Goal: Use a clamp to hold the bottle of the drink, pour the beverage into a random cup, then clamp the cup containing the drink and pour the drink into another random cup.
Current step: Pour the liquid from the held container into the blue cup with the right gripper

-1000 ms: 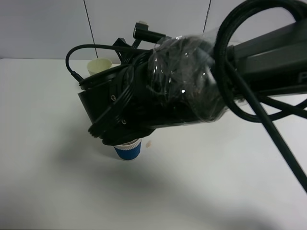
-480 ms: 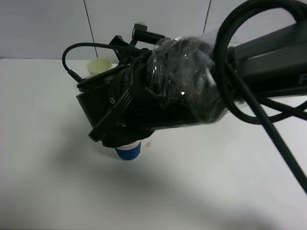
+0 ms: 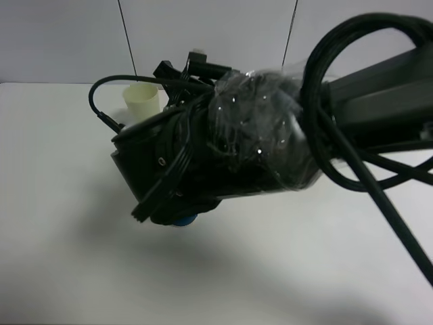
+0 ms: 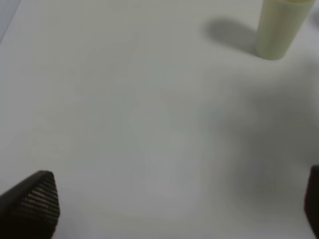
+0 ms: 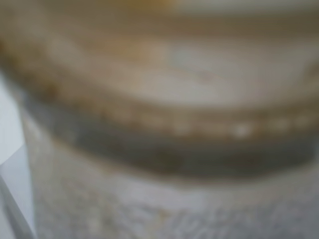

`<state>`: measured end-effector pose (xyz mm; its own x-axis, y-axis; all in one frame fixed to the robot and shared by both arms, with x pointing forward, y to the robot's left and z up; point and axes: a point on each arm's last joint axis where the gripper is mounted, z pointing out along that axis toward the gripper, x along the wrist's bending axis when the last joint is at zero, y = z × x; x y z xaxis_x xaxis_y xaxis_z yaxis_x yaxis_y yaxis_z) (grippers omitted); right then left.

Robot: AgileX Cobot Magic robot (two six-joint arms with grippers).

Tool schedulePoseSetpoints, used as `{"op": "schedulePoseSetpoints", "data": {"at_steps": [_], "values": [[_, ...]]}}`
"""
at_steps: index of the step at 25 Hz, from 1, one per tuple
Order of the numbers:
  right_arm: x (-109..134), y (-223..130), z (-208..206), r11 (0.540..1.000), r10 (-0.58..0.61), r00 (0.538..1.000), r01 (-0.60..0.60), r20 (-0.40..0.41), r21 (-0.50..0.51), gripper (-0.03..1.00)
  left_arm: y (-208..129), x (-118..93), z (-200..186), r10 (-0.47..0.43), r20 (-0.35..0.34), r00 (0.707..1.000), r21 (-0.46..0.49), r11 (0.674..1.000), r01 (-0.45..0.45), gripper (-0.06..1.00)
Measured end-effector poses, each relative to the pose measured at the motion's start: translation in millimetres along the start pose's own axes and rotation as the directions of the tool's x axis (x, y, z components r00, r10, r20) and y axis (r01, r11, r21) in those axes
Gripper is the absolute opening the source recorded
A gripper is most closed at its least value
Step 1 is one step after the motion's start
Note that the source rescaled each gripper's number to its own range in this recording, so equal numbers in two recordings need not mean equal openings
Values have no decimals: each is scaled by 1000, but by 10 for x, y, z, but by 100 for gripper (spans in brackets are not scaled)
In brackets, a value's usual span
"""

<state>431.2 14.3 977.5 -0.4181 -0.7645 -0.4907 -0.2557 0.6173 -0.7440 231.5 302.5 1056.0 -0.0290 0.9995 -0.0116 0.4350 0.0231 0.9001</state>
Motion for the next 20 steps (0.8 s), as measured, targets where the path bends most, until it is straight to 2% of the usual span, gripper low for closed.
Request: {"op": "schedulePoseSetpoints", "data": {"at_steps": [10, 20], "values": [[44, 12, 15, 1000, -11, 1000, 11, -5, 5, 0, 0, 0, 0, 0, 0, 1000, 0, 1000, 0, 100], [18, 0, 15, 1000, -19, 1000, 18, 24, 19, 0, 0, 0, 0, 0, 0, 1000, 0, 1000, 0, 100]]}}
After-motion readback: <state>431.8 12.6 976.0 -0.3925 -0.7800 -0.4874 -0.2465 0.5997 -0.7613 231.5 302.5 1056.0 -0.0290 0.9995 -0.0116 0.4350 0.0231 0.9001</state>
